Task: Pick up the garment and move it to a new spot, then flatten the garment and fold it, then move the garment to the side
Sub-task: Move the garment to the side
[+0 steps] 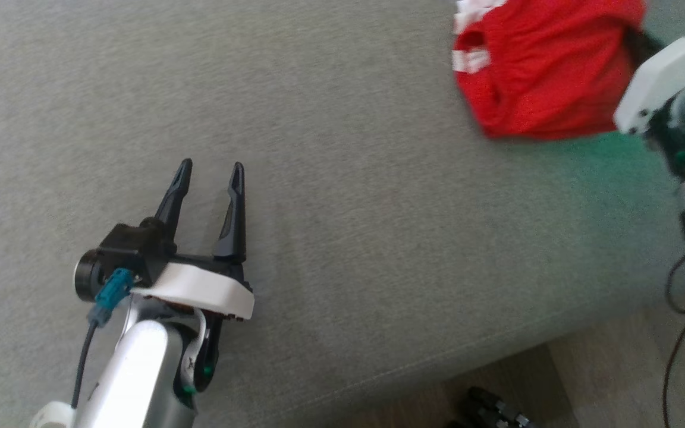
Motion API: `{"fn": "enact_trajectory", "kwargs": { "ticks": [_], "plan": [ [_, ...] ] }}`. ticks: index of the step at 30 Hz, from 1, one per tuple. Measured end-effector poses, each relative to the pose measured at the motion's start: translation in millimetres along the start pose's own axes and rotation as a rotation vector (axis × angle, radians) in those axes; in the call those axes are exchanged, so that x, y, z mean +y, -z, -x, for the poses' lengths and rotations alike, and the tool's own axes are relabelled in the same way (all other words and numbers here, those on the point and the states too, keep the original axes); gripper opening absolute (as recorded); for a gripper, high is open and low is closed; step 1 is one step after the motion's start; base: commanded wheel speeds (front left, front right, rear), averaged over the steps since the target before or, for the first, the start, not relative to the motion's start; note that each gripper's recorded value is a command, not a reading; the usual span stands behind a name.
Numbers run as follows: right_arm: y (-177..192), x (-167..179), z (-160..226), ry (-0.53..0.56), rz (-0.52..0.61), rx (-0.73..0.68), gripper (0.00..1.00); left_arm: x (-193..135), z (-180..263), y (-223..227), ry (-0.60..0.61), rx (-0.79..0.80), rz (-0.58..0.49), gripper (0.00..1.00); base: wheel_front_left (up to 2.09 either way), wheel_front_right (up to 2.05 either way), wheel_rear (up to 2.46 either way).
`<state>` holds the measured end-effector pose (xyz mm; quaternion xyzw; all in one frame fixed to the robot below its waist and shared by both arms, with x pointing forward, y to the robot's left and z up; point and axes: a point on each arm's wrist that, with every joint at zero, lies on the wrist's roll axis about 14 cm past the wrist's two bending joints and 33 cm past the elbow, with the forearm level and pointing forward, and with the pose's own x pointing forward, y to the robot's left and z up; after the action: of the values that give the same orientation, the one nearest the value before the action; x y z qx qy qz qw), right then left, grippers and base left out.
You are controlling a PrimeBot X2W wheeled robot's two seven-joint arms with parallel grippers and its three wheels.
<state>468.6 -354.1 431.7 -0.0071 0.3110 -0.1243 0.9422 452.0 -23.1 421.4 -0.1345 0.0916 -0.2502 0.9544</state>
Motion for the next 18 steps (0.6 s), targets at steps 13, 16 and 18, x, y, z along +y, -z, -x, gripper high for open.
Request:
{"fn": "enact_trajectory", "kwargs": {
  "ticks": [13, 16, 18],
  "plan": [
    [-37, -44, -22, 0.142, 0.117, -0.009, 0.0, 36, 19, -13, -0.12, -0.035, -0.016, 1.0, 0.0, 0.0, 0.0],
    [-41, -46, -23, 0.156, 0.139, -0.007, 0.0, 39, 20, -14, -0.127, -0.038, -0.018, 1.0, 0.0, 0.0, 0.0],
    [-41, -52, -22, 0.177, 0.15, 0.002, 0.0, 38, 21, -14, -0.127, -0.038, -0.015, 1.0, 0.0, 0.0, 0.0]
  ]
}}
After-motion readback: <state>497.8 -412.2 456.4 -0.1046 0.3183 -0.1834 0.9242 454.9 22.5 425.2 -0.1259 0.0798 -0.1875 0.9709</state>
